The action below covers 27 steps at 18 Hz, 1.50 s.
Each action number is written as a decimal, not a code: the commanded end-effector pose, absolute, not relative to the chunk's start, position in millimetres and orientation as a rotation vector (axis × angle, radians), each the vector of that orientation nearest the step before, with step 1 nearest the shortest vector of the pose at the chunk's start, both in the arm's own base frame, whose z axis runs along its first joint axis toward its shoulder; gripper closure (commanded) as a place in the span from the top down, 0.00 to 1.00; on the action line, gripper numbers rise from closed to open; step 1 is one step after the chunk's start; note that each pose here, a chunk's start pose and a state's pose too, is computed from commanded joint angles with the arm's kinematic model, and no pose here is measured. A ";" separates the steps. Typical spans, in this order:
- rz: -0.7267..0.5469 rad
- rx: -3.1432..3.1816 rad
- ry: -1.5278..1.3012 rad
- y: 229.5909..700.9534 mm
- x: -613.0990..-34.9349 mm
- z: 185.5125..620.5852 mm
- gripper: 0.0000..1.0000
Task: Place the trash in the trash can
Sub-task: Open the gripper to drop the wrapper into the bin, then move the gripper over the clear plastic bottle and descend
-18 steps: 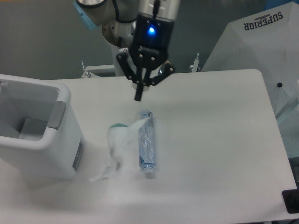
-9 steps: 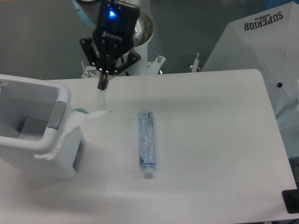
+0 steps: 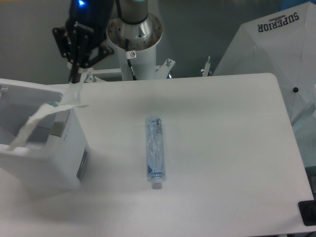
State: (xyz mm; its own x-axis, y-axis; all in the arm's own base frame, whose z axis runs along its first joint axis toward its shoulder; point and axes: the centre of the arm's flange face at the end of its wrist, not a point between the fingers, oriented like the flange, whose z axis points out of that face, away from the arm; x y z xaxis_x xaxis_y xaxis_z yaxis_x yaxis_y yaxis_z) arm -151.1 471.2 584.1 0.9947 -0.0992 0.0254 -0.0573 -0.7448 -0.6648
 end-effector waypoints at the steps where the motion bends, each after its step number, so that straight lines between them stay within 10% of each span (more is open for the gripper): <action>1: -0.080 -2.414 0.126 472.5 -146.7 582.5 0.00; 8: -0.101 -2.434 0.191 474.4 -133.1 565.4 0.13; 11: -0.103 -2.440 0.208 474.2 -133.0 559.8 0.38; 14: -0.096 -2.437 0.224 474.3 -133.0 559.3 1.00; 27: -0.041 -2.473 0.109 481.1 -190.1 555.4 1.00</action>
